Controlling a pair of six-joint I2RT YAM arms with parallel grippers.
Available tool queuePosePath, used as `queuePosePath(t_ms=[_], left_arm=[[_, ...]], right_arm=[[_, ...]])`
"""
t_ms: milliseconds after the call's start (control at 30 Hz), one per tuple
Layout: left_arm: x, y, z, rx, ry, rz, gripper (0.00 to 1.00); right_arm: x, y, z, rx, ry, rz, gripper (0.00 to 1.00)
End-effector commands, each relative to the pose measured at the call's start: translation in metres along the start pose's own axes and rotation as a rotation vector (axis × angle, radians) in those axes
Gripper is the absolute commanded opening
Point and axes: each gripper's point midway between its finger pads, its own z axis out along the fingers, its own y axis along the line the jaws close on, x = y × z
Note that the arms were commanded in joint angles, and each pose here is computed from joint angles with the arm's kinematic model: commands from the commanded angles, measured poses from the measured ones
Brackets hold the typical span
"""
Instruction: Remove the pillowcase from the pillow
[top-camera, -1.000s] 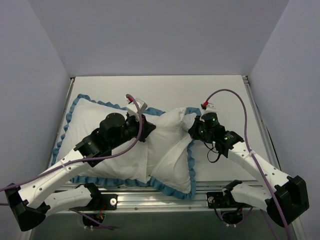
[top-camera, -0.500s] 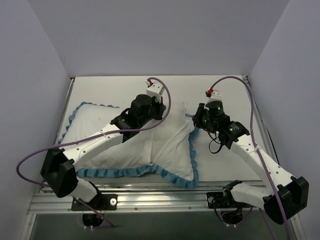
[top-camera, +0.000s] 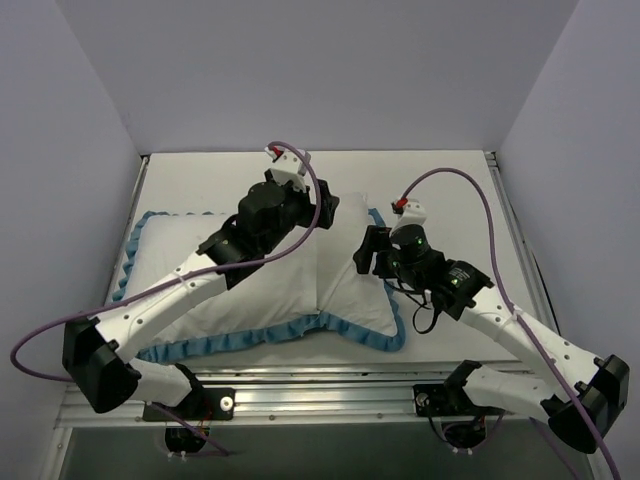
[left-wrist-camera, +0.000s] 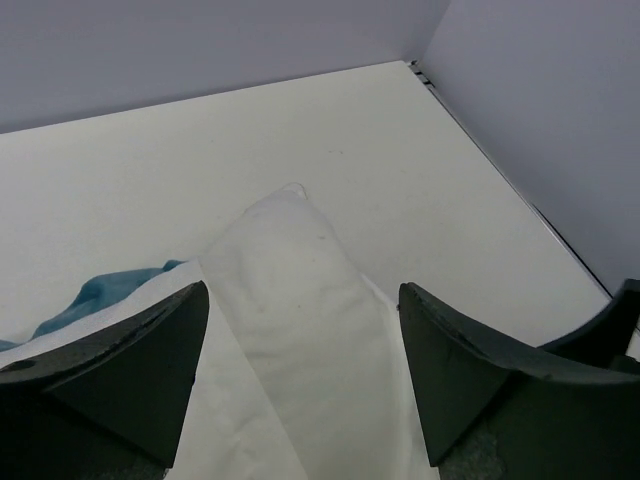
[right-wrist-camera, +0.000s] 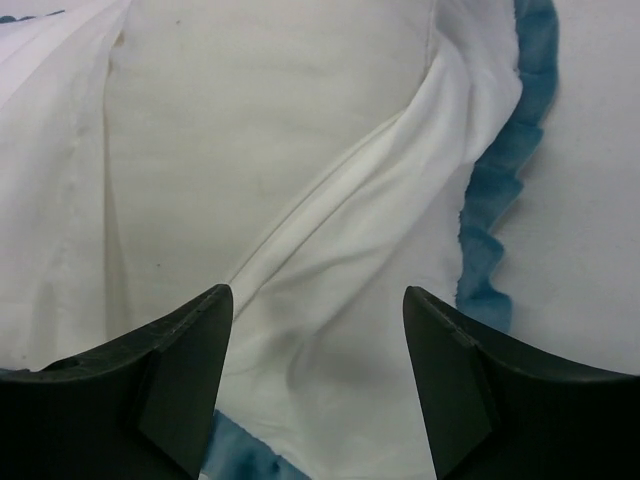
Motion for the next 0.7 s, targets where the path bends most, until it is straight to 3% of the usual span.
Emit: queuePosePath(t_ms=[0,167,433,567,667], left_arm=[[0.010,-0.007,-0.028,0.038,0.050,0.001,0.85],[0.053,0.014,-0.042,-0.028,0.145,-0.010,0.84],[0.081,0.012,-0.049,-0.021,0.201,-0.042,0.84],[0.077,0.003,-0.053,0.013,0.207,-0.038,0.84],[0.075,-0.004,-0.056,0.044,0.212,-0.012,0.84]], right_arm=[[0.007,0.010,0.002,0.029,-0.032,0.069,0.64],[0.017,0.033,0.009,0.051,-0.053,0.076,0.65],[0.054,0.006,0.031,0.225,-0.015,0.061,0.64],[0.062,-0.013,0.023,0.271,-0.016,0.071,0.46],[0.072,-0.017,0.018,0.243,-0.005,0.080,0.24]])
